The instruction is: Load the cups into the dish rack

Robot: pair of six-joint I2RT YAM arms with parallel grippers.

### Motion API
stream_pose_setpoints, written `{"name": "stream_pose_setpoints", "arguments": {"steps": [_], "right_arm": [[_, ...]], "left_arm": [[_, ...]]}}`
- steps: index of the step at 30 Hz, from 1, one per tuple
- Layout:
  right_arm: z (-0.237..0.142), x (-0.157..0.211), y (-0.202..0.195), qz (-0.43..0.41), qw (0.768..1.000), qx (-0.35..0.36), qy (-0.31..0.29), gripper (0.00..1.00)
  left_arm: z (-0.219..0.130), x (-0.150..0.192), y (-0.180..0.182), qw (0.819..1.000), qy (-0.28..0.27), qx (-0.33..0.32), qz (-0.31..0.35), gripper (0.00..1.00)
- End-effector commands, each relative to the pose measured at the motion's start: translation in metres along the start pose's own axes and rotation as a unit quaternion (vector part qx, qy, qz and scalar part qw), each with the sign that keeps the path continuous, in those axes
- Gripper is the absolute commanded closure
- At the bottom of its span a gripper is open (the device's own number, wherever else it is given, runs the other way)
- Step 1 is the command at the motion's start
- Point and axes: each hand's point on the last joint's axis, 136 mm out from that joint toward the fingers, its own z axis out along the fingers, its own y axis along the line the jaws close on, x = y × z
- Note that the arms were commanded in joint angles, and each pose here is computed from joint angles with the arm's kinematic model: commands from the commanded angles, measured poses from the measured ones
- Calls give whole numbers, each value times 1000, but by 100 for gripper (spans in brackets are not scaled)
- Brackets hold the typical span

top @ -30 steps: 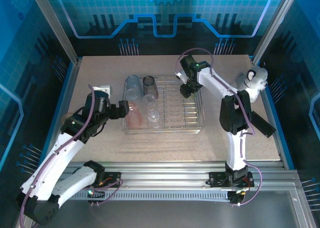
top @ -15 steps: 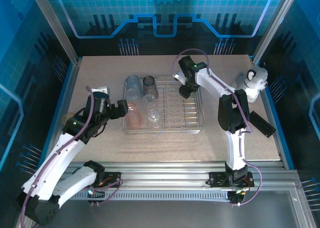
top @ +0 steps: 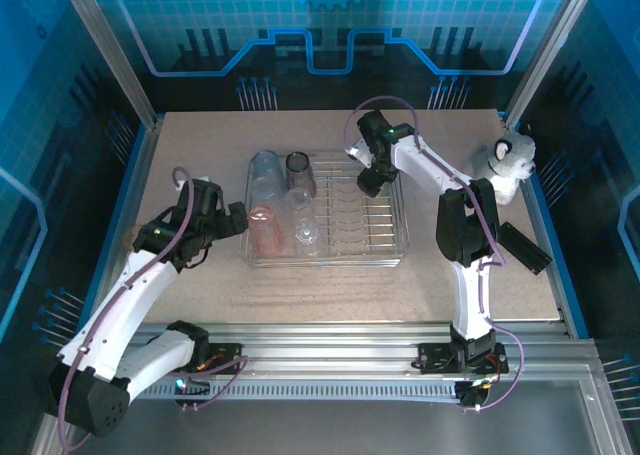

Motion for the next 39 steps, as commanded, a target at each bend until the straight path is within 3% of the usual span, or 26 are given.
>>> {"name": "stream_pose_setpoints", "arguments": {"steps": [1, 7, 12, 17, 21, 25, 28, 33, 39], "right_arm": [[-2, 2, 12, 5, 1000, -20, 3, 19], [-57, -14, 6, 44, 995, -14, -87, 19], [-117, -17, -9, 86, 979, 28, -181, 20], [-173, 6, -16, 136, 950, 53, -275, 21], [-204, 42, -19, 190, 922, 38, -335, 23], [-221, 86, -23, 253, 886, 8, -388, 24], [-228, 108, -24, 282, 867, 1, -410, 25], [-232, 115, -22, 291, 862, -8, -414, 25], [-233, 114, -25, 299, 855, -21, -423, 26]], "left_arm": [[-1, 3, 8, 1000, 7, -11, -10, 1], [-6, -13, 23, 999, -4, -37, -10, 1], [12, -22, 51, 996, 30, -84, -23, 1], [44, -24, 75, 984, 111, -139, -5, 1], [62, -34, 91, 976, 137, -167, -16, 7], [85, -44, 95, 974, 151, -171, -9, 17], [101, -49, 102, 967, 167, -194, 0, 19], [122, -51, 114, 957, 189, -221, 5, 21], [136, -53, 134, 944, 214, -251, 3, 31]]}}
